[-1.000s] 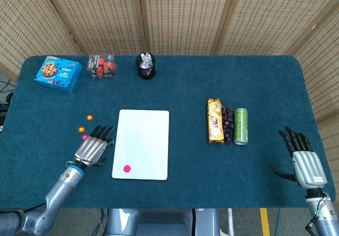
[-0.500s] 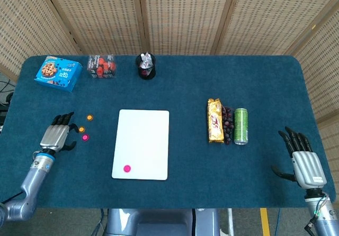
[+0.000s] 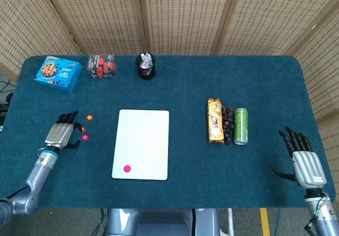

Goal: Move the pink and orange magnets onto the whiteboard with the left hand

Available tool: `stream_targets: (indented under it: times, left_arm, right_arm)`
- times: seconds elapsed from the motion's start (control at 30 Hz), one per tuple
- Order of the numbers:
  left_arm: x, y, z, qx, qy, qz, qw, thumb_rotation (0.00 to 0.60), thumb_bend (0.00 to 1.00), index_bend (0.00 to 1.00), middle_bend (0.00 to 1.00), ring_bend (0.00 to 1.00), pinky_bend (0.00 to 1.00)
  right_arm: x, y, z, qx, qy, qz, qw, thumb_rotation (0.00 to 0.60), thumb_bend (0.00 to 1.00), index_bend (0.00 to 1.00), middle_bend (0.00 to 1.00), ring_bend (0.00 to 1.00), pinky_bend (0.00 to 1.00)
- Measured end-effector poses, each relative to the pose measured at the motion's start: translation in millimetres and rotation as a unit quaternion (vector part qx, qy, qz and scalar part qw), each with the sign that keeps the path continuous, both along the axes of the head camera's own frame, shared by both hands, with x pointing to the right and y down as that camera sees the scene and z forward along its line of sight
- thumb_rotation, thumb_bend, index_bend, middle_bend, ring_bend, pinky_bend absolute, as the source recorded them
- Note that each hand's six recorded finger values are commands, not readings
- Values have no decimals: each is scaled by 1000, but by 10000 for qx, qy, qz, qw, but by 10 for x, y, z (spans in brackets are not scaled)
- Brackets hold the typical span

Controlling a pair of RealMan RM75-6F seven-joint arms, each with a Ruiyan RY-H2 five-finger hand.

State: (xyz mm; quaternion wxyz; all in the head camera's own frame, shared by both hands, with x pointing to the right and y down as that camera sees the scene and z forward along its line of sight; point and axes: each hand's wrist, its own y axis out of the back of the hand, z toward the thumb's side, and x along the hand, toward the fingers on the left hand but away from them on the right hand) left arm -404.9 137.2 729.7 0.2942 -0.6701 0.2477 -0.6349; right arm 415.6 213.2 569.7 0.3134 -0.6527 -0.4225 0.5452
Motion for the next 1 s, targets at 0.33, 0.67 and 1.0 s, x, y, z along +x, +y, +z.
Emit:
stream_targets:
  times: [0.33,0.67,1.0]
  left_arm:
    - [76,1,84,-38,-72,21,10000,600,324,407,0,0,0]
    - [112,33,126,-108,-90,42,9999,600,324,408,0,0,0]
    - [147,52,163,-146,-96,61,9998,600,333,516,0,0,0]
  right_arm:
    - [0,0,-1,4,-8,6,10000,600,258,0,0,0,0]
    - [2,0,-1,-3,-11,8,10000,600,258,0,0,0,0]
    - [2,0,-1,-11,-25,12,10000,600,258,0,0,0,0]
